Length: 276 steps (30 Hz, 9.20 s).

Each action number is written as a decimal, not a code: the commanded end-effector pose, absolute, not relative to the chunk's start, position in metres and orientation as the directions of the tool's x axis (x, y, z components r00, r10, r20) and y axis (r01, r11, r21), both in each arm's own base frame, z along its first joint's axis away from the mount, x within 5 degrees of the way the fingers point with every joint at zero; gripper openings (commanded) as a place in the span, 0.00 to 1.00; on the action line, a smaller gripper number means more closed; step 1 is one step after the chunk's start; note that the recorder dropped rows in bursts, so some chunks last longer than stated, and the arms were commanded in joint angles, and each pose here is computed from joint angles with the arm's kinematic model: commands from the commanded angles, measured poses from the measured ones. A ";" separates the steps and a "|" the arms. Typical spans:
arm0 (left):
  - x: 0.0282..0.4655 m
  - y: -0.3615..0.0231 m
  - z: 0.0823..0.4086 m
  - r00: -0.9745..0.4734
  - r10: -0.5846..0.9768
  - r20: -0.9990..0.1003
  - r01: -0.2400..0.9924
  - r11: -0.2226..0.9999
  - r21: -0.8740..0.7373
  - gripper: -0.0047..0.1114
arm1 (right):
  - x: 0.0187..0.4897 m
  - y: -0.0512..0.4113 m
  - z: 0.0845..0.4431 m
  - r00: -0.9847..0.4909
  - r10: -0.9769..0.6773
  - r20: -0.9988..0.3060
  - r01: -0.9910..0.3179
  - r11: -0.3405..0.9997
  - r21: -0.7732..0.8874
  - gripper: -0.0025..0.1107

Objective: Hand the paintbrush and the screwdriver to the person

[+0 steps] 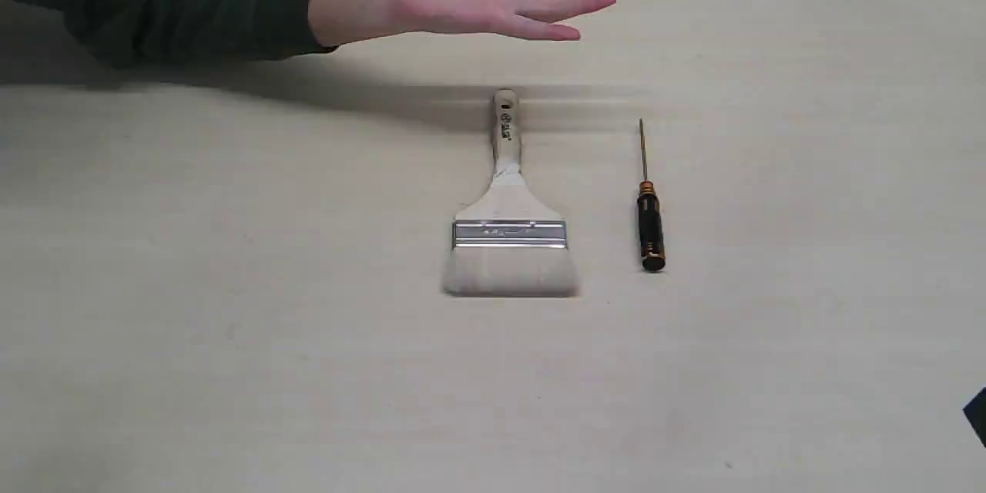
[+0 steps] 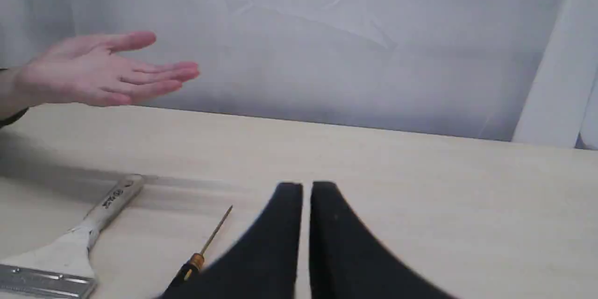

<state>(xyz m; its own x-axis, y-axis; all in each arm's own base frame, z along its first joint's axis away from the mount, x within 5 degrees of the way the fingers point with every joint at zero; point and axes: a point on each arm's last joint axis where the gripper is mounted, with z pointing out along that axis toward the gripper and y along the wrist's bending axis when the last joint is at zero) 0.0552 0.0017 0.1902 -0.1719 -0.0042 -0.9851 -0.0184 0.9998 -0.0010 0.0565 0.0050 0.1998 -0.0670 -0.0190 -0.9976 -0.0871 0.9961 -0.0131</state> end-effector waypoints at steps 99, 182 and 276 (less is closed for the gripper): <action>0.055 0.001 0.191 -0.161 -0.010 -0.987 -0.013 1.000 -0.008 0.04 | 0.329 0.099 0.227 -0.848 -0.076 -0.524 -0.197 0.964 0.179 0.44; 0.055 0.001 0.191 -0.161 -0.009 -0.987 -0.013 1.000 -0.007 0.04 | 0.348 0.095 0.136 -0.964 -0.138 -0.226 -0.158 0.985 0.069 0.06; 0.055 0.001 0.191 -0.161 -0.007 -0.987 -0.013 1.000 -0.005 0.04 | 0.402 0.168 0.318 -0.841 -0.190 -0.506 -0.285 0.951 0.117 0.52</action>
<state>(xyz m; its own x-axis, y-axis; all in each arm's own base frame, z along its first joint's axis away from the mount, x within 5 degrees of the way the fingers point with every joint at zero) 0.0552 0.0017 0.1902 -0.1719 -0.0042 -0.9851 -0.0184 0.9998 -0.0010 0.4079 0.1705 0.3138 -0.8319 -0.1751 -0.5266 -0.2781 0.9527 0.1225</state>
